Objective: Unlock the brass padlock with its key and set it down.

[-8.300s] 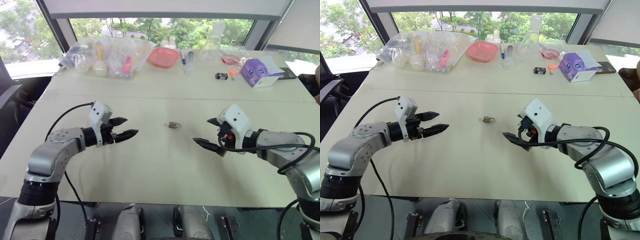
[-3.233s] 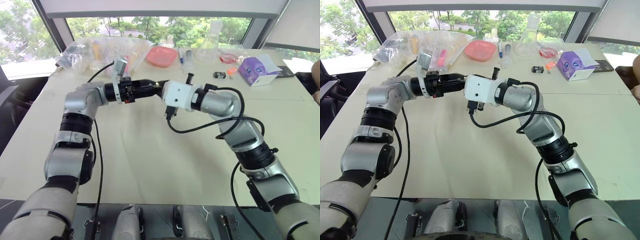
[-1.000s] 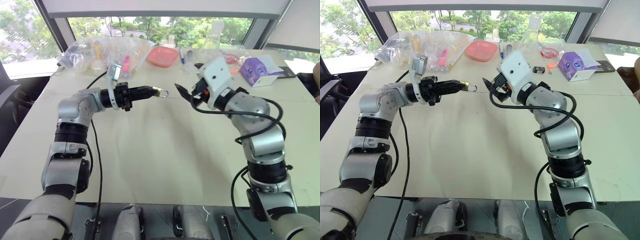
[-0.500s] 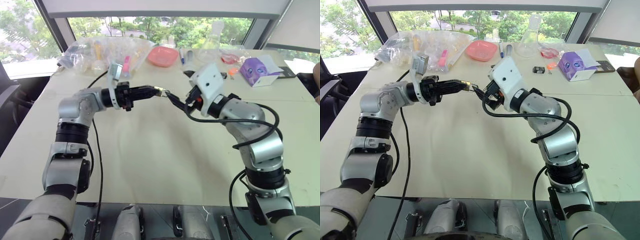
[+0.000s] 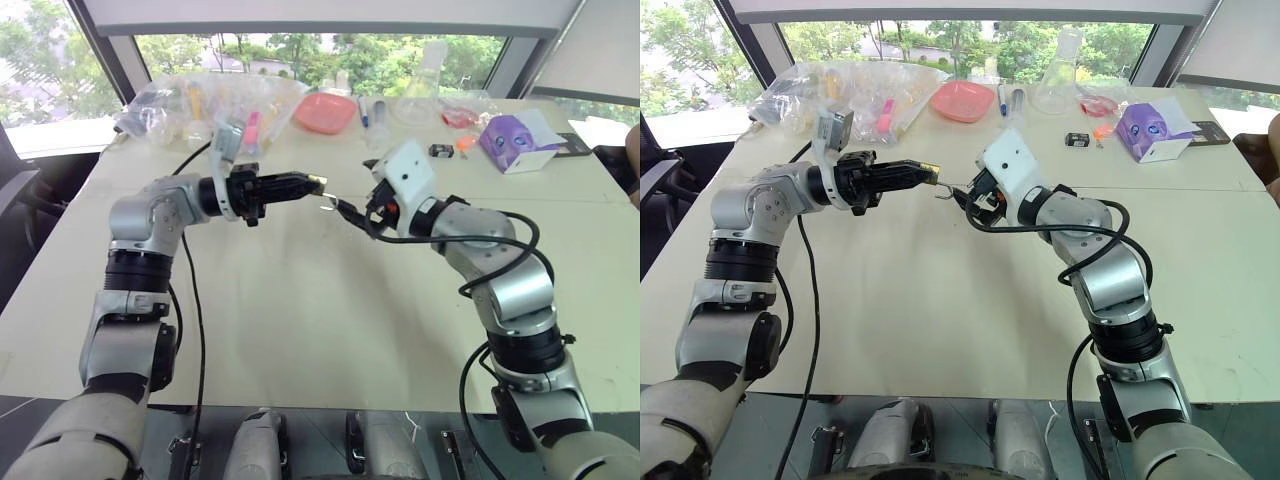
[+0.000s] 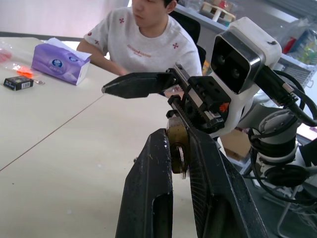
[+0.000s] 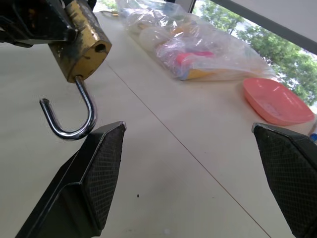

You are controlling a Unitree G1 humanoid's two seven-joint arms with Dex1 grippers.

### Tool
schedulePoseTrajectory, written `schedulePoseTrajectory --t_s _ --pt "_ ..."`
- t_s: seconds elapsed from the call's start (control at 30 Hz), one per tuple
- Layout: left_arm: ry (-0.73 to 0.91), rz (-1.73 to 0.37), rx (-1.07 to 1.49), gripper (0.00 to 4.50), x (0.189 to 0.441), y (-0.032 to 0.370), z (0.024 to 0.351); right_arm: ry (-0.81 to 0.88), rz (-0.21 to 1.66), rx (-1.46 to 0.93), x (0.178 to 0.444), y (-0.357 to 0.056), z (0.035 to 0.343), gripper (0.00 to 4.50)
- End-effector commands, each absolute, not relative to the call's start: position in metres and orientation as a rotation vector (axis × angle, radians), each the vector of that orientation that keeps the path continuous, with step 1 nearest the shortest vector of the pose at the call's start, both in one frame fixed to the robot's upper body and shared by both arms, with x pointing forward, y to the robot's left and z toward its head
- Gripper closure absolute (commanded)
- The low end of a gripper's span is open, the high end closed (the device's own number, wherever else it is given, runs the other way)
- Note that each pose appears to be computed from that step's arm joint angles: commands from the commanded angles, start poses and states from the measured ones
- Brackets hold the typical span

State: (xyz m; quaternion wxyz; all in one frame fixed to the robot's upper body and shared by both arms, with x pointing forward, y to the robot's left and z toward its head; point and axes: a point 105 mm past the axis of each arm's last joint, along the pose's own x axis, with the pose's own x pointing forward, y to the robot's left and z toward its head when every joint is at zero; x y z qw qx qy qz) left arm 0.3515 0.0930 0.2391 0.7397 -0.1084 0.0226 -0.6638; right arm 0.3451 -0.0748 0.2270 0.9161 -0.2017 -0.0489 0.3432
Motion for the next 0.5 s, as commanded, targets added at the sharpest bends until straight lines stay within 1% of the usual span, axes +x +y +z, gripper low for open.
schedulePoseTrajectory --t_s 0.03,0.17,0.23,0.3,0.37,0.43,0.5 --pt "0.001 -1.456 -0.210 4.50 0.352 0.093 0.249 -0.149 0.687 -0.416 0.341 -0.078 0.240 0.34" --pt "0.014 -1.425 -0.227 4.50 0.357 0.089 0.243 -0.101 0.638 -0.470 0.336 -0.100 0.237 0.34" --pt "0.031 -1.411 -0.263 4.50 0.360 0.085 0.239 -0.004 0.665 -0.543 0.322 -0.112 0.221 0.34" --pt "0.055 -1.387 -0.301 4.50 0.363 0.077 0.232 0.103 0.728 -0.626 0.303 -0.119 0.201 0.34" --pt "0.123 -1.352 -0.345 4.50 0.367 0.064 0.215 0.194 0.750 -0.639 0.288 -0.126 0.188 0.34" --pt "0.184 -1.337 -0.358 4.50 0.367 0.056 0.201 0.241 0.753 -0.637 0.282 -0.129 0.183 0.34" --pt "0.318 -1.330 -0.308 4.50 0.364 0.042 0.164 0.284 0.735 -0.651 0.278 -0.133 0.179 0.34"
